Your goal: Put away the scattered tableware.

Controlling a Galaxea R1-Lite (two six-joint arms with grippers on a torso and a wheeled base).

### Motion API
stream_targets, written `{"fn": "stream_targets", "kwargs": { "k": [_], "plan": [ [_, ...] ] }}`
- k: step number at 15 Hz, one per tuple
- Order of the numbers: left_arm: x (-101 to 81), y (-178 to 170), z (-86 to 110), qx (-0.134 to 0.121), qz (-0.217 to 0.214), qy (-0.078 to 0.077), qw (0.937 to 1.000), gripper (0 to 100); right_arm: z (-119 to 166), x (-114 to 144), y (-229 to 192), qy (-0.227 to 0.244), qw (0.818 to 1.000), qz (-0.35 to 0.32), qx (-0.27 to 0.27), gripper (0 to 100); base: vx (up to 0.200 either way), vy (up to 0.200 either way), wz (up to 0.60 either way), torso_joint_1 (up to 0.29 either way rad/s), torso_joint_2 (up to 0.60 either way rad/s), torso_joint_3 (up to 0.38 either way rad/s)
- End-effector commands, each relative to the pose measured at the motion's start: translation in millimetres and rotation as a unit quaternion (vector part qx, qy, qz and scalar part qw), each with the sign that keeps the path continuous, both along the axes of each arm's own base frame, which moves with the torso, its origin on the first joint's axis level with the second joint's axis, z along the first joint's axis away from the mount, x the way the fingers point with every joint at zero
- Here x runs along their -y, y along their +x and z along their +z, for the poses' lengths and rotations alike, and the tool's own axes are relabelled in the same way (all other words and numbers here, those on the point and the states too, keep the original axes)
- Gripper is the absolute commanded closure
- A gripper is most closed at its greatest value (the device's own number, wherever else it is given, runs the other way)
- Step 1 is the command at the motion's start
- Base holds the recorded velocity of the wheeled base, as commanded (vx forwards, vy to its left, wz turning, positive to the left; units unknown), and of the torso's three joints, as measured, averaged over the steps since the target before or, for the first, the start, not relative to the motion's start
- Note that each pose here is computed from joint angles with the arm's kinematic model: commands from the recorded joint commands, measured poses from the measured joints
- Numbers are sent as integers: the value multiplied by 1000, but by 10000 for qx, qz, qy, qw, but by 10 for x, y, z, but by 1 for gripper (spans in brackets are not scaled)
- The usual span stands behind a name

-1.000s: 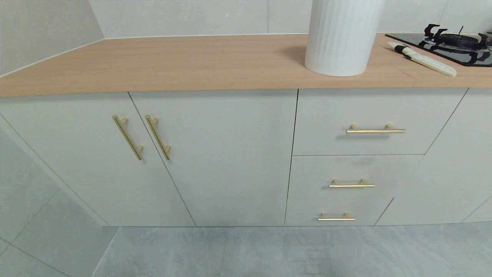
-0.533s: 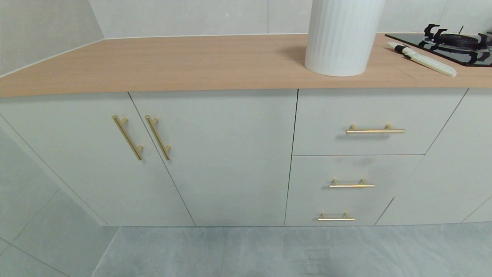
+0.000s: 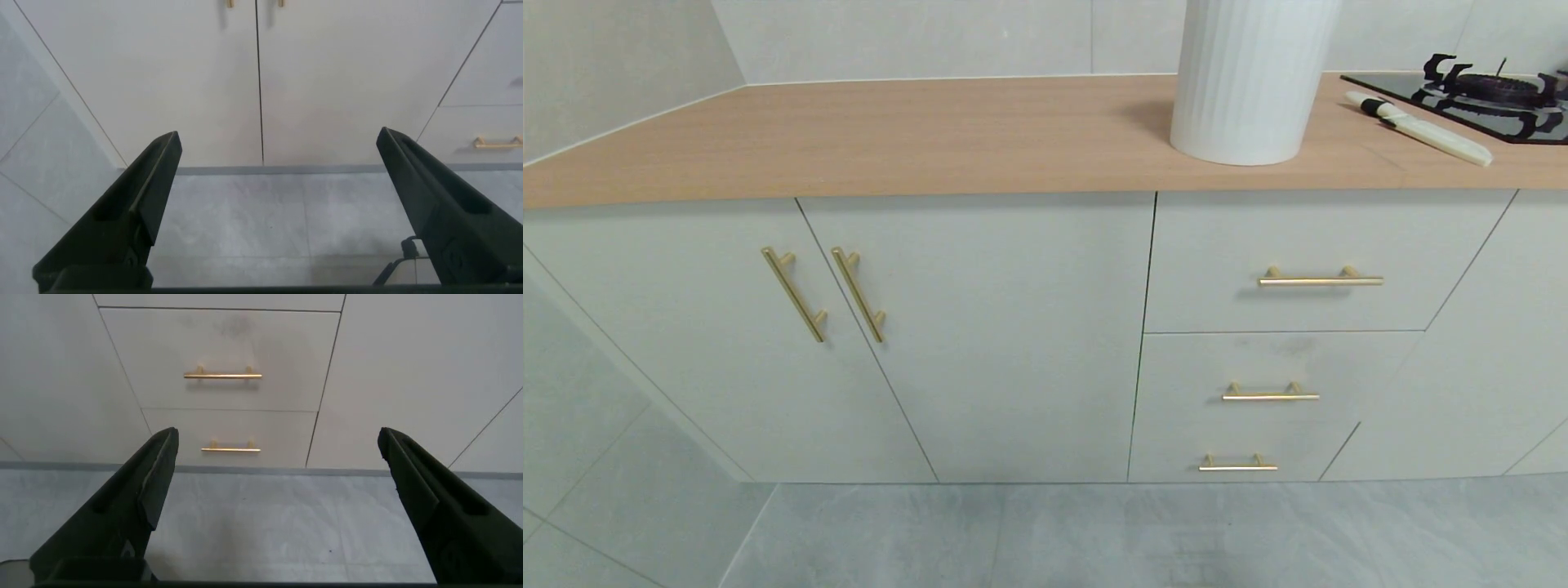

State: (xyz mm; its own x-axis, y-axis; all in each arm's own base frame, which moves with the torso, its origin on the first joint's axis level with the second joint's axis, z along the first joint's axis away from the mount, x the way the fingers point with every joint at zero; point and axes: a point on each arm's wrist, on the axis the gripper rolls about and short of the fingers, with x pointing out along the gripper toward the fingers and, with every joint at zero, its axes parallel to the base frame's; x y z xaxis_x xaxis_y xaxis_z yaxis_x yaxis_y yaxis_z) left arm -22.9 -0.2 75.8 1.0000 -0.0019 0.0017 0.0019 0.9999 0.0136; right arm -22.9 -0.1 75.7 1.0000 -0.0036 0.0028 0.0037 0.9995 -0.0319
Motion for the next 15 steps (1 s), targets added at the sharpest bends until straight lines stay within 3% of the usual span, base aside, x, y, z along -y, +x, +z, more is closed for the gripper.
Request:
{"fn": "stream_targets", "kwargs": {
  "k": [1,14,15],
  "plan": [
    [0,0,1,-1,2,1,10000,0,0,0,2,-1,10000,-5,-14,0,200,0,0,-2,-7,2],
    [0,0,1,-1,2,-7,10000,0,0,0,2,-1,10000,-5,-14,0,200,0,0,4,1,3],
    [0,0,1,-1,2,-7,10000,0,0,0,2,-1,10000,-5,-14,0,0,0,0,0,0,0]
  ]
}}
